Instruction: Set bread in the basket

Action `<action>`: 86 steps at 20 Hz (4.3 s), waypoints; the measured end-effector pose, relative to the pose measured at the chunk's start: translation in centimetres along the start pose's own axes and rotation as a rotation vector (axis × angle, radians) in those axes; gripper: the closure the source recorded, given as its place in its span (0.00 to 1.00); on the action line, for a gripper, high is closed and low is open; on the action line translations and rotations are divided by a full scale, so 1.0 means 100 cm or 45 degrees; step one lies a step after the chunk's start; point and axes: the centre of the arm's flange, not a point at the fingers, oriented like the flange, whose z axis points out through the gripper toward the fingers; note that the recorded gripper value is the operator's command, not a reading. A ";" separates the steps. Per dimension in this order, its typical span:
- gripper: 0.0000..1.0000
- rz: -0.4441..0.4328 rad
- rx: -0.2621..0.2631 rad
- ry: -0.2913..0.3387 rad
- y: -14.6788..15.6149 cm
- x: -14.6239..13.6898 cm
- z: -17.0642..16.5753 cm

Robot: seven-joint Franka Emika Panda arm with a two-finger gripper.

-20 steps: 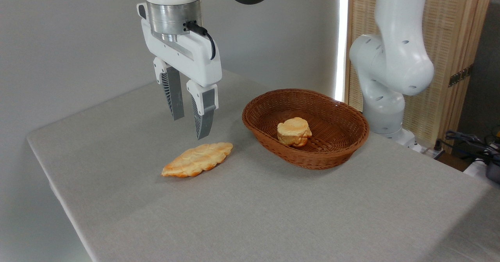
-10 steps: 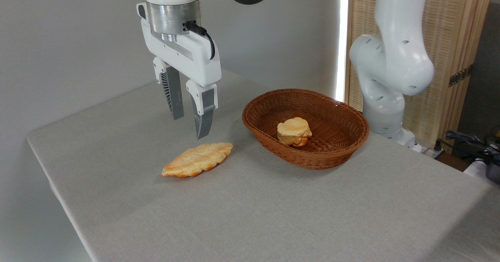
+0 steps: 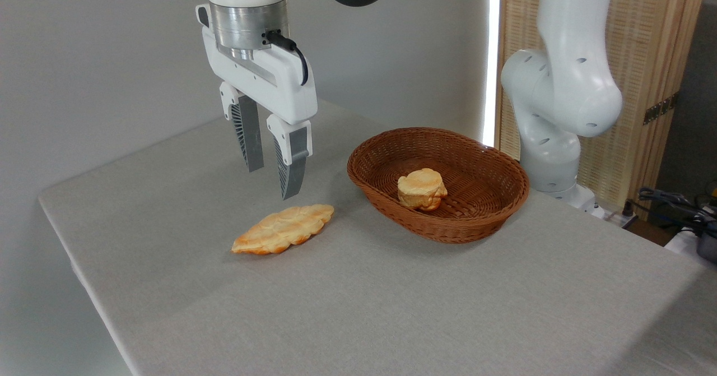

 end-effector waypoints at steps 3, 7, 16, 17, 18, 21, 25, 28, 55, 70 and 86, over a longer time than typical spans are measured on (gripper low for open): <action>0.00 0.000 0.000 0.000 0.000 0.000 0.000; 0.00 0.000 0.000 0.000 0.000 0.000 0.000; 0.00 0.002 0.000 0.000 0.001 0.001 0.000; 0.00 0.003 -0.001 0.000 0.001 0.001 0.000; 0.00 0.004 -0.004 -0.004 0.002 0.001 0.001; 0.00 0.008 -0.024 -0.030 0.005 0.000 0.003; 0.00 0.008 -0.029 -0.037 0.006 -0.001 0.004; 0.00 0.010 -0.036 -0.047 0.007 -0.001 0.005; 0.00 0.176 -0.088 -0.155 0.072 0.032 0.140; 0.48 0.189 -0.076 -0.151 0.075 0.039 0.162; 0.50 0.192 -0.068 -0.144 0.074 0.043 0.164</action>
